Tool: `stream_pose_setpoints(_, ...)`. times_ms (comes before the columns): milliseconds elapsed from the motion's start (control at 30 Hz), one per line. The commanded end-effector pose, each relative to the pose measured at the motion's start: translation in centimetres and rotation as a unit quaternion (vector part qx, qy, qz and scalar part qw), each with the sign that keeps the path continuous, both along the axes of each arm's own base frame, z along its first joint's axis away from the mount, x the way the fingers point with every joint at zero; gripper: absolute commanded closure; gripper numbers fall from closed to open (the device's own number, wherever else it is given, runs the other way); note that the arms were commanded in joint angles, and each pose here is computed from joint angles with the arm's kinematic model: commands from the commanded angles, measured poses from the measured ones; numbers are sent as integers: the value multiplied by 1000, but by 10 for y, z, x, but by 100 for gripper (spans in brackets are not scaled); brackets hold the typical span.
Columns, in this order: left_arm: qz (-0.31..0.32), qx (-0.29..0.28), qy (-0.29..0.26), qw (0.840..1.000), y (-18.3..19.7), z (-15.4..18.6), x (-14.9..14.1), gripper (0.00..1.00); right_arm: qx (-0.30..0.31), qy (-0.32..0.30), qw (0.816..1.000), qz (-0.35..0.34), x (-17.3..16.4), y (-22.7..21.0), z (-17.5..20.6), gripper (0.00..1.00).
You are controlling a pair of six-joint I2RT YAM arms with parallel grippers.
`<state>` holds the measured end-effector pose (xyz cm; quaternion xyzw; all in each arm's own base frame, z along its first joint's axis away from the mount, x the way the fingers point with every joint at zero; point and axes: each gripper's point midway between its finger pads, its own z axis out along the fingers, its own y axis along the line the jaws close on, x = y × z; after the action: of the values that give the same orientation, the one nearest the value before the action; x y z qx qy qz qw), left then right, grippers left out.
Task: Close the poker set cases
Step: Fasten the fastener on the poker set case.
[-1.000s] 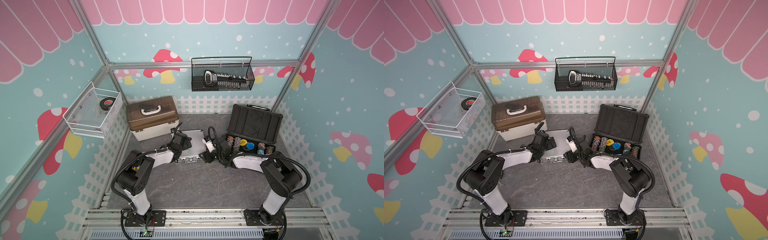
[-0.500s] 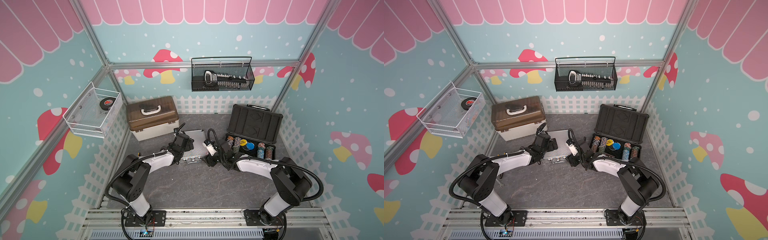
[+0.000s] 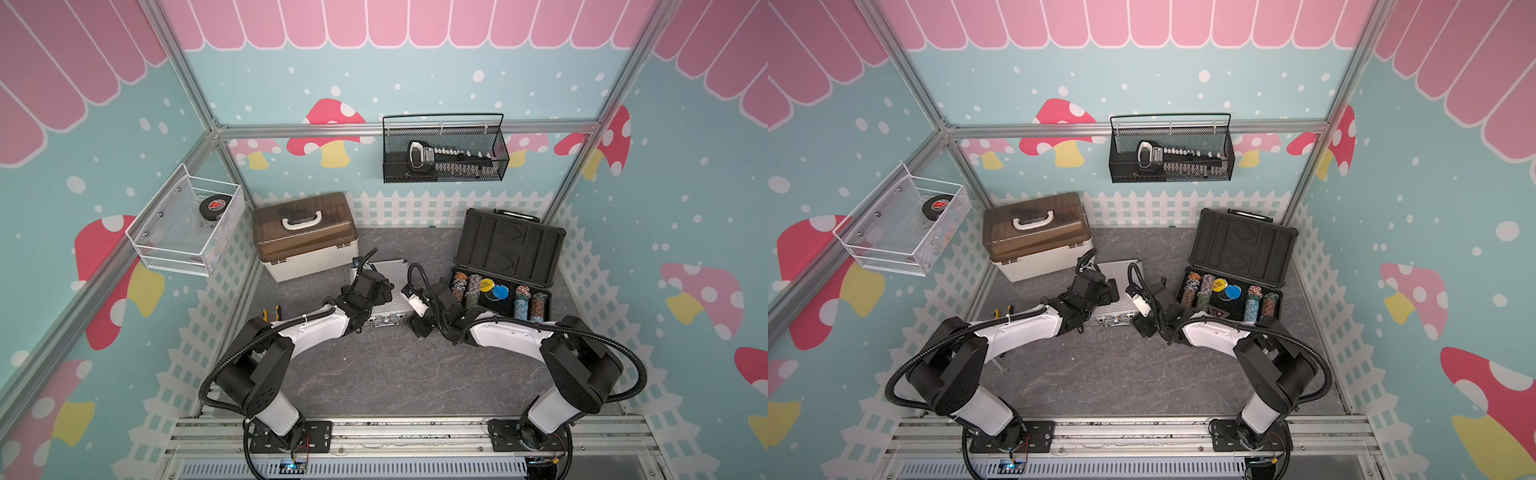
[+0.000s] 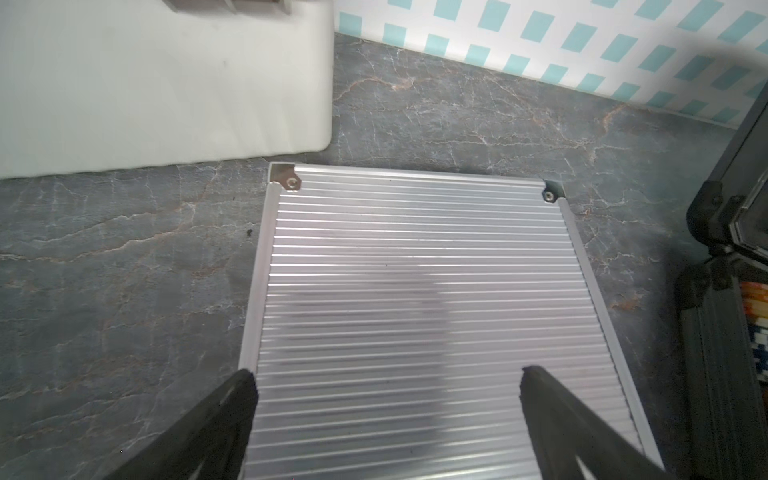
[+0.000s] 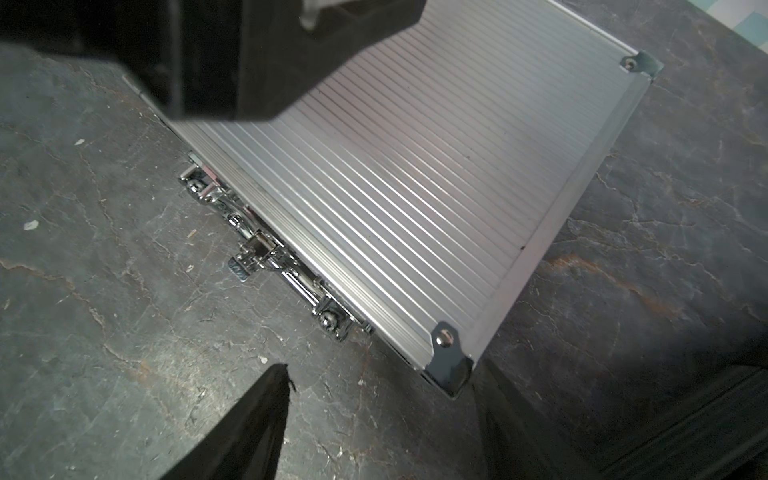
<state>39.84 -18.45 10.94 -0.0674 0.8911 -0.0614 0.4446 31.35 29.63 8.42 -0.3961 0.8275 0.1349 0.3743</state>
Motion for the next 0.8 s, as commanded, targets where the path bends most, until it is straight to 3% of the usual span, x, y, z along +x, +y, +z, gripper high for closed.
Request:
stream_pose_setpoints(0,7,-7,11,1000,-4,-9,5,1,8,-52,998,22,7,10,24,28)
stream_pose_setpoints(233,22,-14,29,999,2,-28,3,2,-9,-88,993,78,7,23,27,26)
stream_pose_setpoints(500,49,-33,46,997,16,-46,-3,3,-14,-146,972,181,-2,43,28,24)
stream_pose_setpoints(767,61,-48,57,995,26,-58,-10,5,-38,-177,959,218,-3,56,20,21)
